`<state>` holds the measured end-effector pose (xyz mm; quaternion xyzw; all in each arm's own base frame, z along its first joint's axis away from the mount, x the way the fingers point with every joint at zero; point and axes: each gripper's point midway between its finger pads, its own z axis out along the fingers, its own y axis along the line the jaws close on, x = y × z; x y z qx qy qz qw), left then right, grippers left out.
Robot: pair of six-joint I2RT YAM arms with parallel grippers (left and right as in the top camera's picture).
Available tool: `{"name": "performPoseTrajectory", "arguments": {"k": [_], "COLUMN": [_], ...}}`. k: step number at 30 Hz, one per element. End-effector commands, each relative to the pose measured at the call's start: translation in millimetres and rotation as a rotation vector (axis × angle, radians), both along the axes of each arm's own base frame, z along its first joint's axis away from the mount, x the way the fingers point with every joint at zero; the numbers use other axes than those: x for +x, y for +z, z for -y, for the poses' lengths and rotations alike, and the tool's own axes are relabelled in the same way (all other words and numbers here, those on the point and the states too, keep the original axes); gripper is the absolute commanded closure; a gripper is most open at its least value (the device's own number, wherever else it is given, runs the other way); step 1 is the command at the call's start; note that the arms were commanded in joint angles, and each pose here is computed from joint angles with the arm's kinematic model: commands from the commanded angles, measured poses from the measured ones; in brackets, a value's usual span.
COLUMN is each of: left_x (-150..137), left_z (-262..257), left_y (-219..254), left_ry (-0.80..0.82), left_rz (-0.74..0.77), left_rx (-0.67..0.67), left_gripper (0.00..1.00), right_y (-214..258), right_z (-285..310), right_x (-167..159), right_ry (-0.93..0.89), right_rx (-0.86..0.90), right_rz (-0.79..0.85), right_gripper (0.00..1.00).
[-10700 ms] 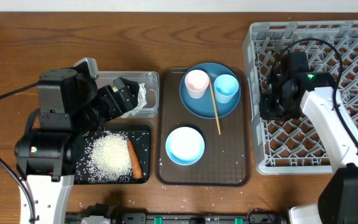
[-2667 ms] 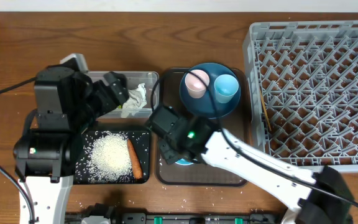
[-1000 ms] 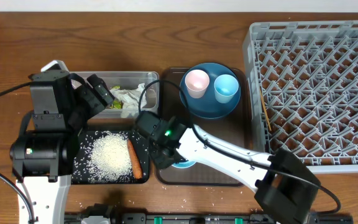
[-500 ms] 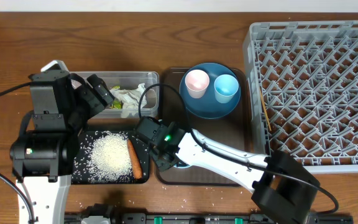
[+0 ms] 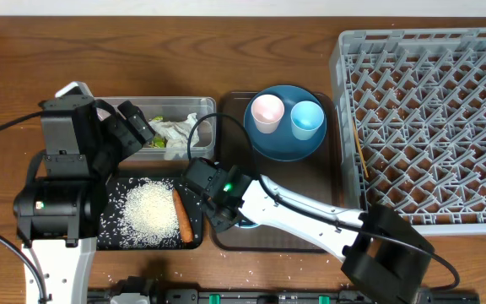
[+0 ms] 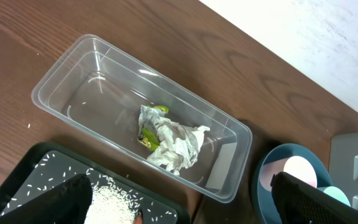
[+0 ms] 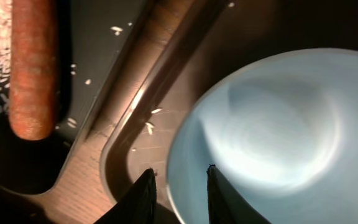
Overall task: Sort waste into correct bins and load items into the dishwasher rack
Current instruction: 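Grasp the rim of the light-blue bowl with the right gripper, then carry the bowl right and set it tilted into the dish rack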
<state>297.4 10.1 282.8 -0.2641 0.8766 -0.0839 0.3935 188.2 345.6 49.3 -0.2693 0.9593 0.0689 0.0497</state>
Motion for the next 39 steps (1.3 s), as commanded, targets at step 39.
{"name": "performPoseTrajectory", "arguments": {"k": [39], "left_x": [1.3], "left_z": [-3.2], "left_y": [6.1], "left_ry": [0.004], "left_rz": [0.011], "left_rx": [0.018], "left_gripper": [0.06], "right_y": [142.8], "right_z": [47.6], "right_x": [82.5], "right_ry": [-0.051], "right_rx": [0.204], "right_rz": [0.192], "right_gripper": [0.99]}}
